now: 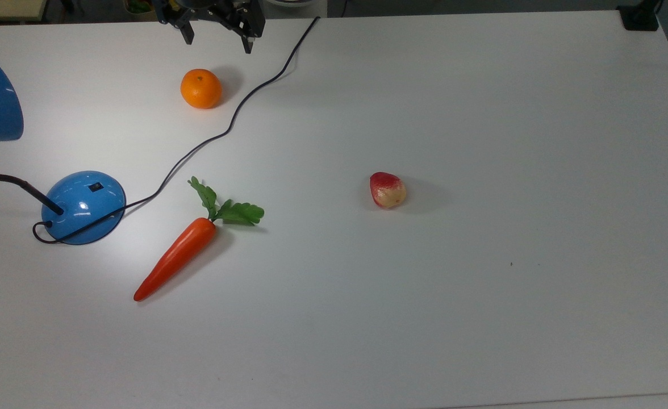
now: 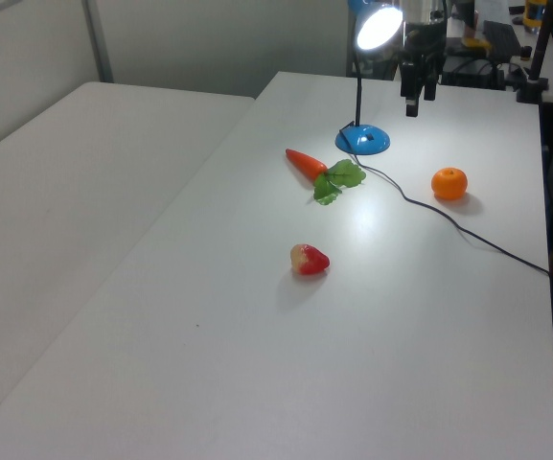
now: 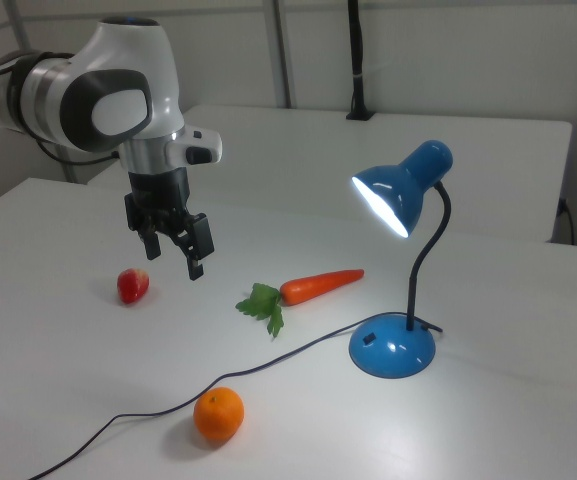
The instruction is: Turn off lamp
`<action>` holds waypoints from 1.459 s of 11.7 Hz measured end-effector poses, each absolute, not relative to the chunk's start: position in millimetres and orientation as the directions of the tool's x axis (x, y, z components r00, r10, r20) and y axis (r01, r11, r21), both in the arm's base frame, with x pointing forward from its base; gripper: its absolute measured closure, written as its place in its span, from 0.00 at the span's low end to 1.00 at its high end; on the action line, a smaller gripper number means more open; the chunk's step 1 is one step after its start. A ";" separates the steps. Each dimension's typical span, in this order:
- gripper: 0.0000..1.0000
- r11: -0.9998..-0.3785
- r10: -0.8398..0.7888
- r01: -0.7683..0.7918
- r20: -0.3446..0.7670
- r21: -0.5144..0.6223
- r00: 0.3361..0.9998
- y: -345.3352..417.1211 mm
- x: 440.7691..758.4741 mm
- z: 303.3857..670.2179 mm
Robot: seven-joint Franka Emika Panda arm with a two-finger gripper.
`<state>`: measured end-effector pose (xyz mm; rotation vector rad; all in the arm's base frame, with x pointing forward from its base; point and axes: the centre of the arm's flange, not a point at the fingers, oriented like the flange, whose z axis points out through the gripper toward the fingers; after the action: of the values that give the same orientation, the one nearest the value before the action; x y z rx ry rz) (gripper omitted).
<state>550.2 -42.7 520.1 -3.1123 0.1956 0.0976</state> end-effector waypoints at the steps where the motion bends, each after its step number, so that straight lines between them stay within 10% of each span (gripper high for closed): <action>1: 0.00 -0.992 -0.124 -0.126 -0.063 -0.018 0.990 -42.7 550.2 520.3; 11: 0.07 -0.984 -0.177 -0.179 -0.063 -0.018 0.982 -73.7 547.1 520.3; 17: 0.93 -0.927 -0.373 -0.369 0.054 -0.066 0.926 -146.2 556.7 514.3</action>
<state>556.7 -146.2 514.3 -3.0299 0.5842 -0.1015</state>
